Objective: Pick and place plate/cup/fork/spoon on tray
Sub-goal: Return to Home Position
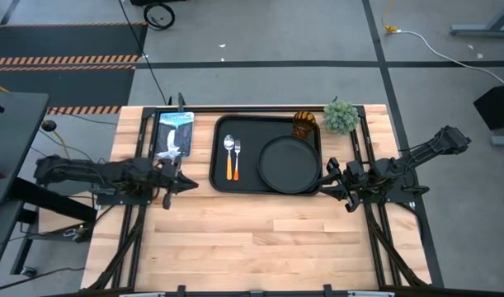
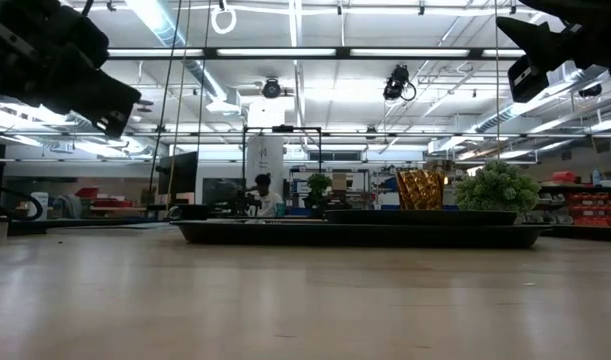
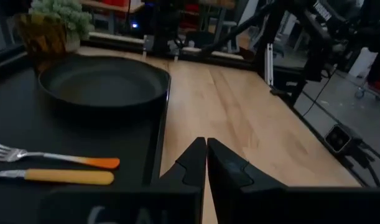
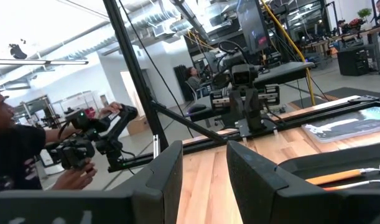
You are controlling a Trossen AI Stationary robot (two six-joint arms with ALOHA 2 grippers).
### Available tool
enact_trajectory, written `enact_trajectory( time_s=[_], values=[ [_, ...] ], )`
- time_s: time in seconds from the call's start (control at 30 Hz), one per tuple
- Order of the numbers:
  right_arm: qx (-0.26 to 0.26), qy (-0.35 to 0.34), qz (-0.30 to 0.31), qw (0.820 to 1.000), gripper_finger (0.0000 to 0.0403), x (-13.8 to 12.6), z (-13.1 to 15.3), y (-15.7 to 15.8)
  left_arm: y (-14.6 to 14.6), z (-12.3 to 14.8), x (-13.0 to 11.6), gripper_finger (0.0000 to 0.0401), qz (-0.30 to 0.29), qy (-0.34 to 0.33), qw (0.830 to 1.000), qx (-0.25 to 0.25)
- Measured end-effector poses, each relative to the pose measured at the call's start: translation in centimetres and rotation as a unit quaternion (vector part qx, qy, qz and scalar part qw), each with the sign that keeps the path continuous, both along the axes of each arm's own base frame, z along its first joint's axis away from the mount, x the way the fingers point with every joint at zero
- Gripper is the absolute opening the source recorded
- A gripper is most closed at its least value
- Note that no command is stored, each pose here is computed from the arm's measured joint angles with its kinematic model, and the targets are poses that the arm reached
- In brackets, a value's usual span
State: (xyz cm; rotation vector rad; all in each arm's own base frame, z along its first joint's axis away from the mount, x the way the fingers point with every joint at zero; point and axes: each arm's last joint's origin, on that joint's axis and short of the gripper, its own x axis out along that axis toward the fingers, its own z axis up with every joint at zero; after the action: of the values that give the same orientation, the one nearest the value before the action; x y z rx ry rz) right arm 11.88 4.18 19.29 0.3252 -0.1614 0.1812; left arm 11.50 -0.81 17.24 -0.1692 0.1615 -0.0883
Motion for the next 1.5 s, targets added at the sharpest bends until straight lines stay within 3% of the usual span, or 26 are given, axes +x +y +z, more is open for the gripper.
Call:
enact_trajectory(
  time_s=[0.3,1.13,1.5],
  values=[
    [0.000,0.000,0.000,1.000,0.0132,0.0,0.0,0.0,0.3,-1.2,-0.9,0.0023,-0.017,-0.034,0.999,-0.006],
    [0.000,0.000,0.000,1.000,0.0132,0.0,0.0,0.0,0.3,0.5,-1.8,0.0023,-0.021,-0.139,0.990,0.018],
    [0.000,0.000,0.000,1.000,0.0132,0.0,0.0,0.0,0.3,0.5,-1.8,0.0023,-0.019,-0.143,0.989,0.020]
  ],
)
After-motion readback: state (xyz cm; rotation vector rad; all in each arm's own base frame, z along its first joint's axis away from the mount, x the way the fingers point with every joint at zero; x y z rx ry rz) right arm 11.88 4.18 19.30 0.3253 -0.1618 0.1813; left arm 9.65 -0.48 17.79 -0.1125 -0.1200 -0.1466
